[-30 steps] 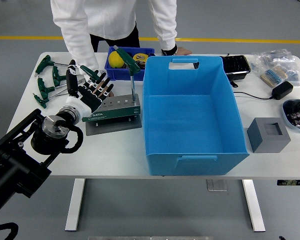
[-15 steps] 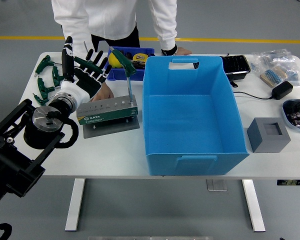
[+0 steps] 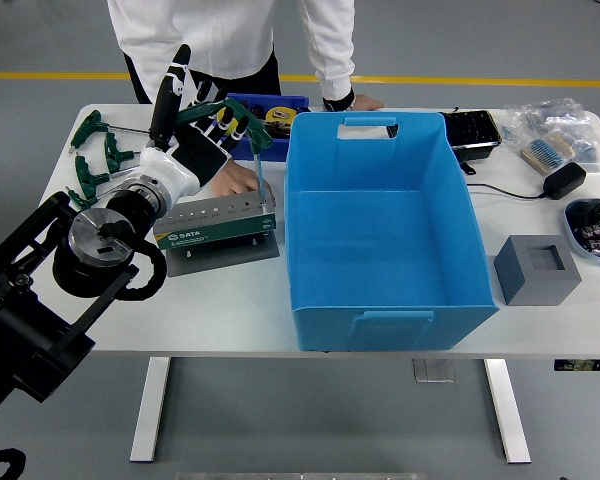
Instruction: Lift tool from toolbox,place it in box,lift tool from toolbox,place it in box
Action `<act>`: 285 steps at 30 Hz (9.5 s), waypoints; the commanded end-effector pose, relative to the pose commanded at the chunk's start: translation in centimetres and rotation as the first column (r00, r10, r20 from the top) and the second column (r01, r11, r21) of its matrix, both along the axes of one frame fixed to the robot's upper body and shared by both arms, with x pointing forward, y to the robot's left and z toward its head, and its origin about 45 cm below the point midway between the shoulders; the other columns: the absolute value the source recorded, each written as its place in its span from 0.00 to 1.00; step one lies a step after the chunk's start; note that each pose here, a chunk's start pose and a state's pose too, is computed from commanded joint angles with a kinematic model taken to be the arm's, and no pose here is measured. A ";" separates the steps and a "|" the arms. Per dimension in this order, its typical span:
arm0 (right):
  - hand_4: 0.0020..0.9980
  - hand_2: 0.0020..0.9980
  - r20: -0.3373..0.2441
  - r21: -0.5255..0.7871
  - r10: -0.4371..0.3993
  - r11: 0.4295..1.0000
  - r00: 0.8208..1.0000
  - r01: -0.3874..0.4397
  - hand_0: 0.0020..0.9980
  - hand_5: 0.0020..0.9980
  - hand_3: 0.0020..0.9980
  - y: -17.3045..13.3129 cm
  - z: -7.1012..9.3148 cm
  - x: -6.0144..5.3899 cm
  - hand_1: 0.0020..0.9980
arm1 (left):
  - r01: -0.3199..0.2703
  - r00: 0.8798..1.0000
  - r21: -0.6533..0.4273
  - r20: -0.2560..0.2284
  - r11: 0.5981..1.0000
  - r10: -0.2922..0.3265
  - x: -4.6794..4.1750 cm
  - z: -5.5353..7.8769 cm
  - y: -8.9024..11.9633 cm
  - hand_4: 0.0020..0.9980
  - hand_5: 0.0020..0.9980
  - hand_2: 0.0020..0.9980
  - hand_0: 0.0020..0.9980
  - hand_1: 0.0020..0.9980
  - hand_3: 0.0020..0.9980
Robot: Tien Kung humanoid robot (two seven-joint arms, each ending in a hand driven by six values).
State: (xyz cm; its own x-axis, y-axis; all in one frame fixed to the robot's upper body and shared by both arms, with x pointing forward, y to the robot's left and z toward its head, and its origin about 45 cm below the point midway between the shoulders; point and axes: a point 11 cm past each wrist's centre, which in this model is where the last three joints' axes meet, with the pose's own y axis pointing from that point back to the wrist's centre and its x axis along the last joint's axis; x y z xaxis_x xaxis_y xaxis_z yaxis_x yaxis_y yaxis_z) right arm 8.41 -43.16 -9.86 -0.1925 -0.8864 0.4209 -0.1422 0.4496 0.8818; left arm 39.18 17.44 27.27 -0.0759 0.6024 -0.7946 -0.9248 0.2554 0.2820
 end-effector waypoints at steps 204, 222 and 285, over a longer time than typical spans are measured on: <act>0.80 0.71 0.014 -0.002 0.027 1.000 1.000 -0.027 0.65 0.75 0.56 0.0 0.3 1.2 0.64 | -0.188 0.926 0.967 0.233 0.174 -0.298 1.91 -13.9 2.1 1.00 0.60 0.89 0.83 0.84 0.92; 0.80 0.71 0.026 -0.002 0.030 1.000 0.999 -0.030 0.65 0.75 0.56 0.0 0.4 1.6 0.64 | -0.202 0.928 0.963 0.247 0.179 -0.280 2.92 -13.6 1.8 1.00 0.57 0.81 0.77 0.77 0.87; 0.80 0.71 0.022 -0.005 0.033 0.999 0.999 -0.033 0.65 0.75 0.56 -0.1 0.4 1.5 0.64 | -0.183 0.928 0.960 0.239 0.210 -0.285 3.39 -13.3 1.5 1.00 0.53 0.72 0.70 0.67 0.84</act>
State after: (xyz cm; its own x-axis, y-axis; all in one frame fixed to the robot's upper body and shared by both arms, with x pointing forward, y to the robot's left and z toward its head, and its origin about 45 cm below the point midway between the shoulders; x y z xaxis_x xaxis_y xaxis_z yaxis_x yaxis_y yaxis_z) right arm 9.96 -43.29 -9.46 -0.1726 -0.8905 0.4210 -0.1766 0.4484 0.8762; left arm 42.56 18.89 13.96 0.0769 0.8914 0.4466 -0.9965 0.0536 0.0647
